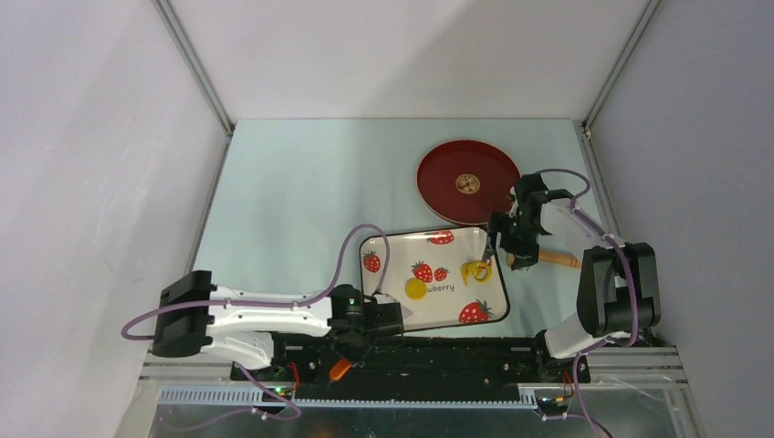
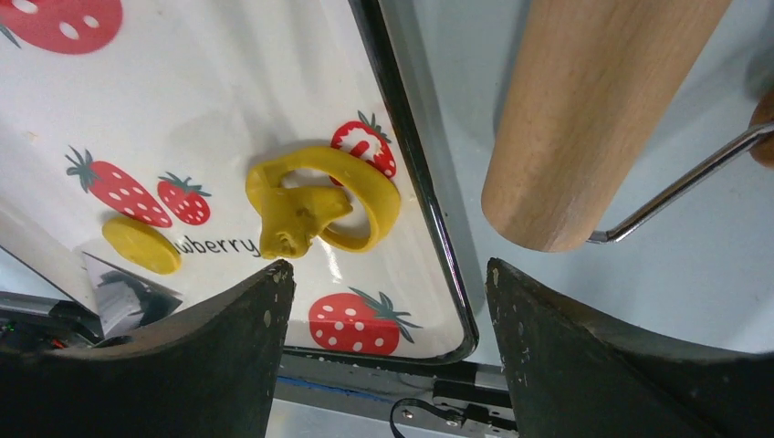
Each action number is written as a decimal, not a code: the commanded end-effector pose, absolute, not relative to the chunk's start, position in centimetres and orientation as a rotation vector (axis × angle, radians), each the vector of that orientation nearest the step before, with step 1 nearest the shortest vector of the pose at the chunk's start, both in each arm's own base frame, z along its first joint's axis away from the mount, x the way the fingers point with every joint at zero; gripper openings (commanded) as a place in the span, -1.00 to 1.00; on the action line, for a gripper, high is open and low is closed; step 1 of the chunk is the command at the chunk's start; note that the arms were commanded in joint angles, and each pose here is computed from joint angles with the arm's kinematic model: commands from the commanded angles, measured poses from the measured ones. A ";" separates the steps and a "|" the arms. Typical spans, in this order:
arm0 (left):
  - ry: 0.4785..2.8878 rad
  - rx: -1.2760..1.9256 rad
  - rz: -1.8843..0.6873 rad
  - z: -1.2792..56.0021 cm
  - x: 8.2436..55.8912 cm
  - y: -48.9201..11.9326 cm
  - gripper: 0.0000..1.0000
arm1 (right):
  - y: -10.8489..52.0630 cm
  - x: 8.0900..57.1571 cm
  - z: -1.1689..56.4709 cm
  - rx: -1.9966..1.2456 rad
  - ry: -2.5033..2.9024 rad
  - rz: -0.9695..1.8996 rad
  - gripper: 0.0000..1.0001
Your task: Roll out the dumpling wrappers from the dough
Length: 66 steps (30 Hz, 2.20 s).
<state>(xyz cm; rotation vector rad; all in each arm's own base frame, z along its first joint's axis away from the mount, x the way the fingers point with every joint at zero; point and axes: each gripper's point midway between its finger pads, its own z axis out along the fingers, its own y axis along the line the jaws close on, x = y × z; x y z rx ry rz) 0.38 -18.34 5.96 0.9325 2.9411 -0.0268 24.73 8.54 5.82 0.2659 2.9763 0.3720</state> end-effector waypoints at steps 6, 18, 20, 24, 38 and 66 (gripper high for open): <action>2.913 0.904 -0.004 6.2 1.7 -18.9 -1.00 | 8.9 26.8 4.9 0.286 2.926 0.454 0.51; 2.890 0.979 -0.018 6.8 2.6 -20.4 -1.00 | 8.9 27.8 3.2 0.344 2.940 0.480 0.45; 2.885 0.995 -0.011 6.7 2.7 -20.5 -1.00 | 8.9 27.9 3.0 0.351 2.939 0.493 0.44; 2.888 1.005 0.015 6.5 2.9 -20.7 -1.00 | 9.1 28.1 2.9 0.361 2.935 0.532 0.35; 2.891 0.973 0.026 6.5 3.9 -21.5 -1.00 | 9.4 28.0 2.1 0.347 2.955 0.568 -0.53; 2.877 0.955 0.029 6.0 5.4 -23.0 -1.00 | 9.7 27.7 1.8 0.323 2.976 0.593 -1.00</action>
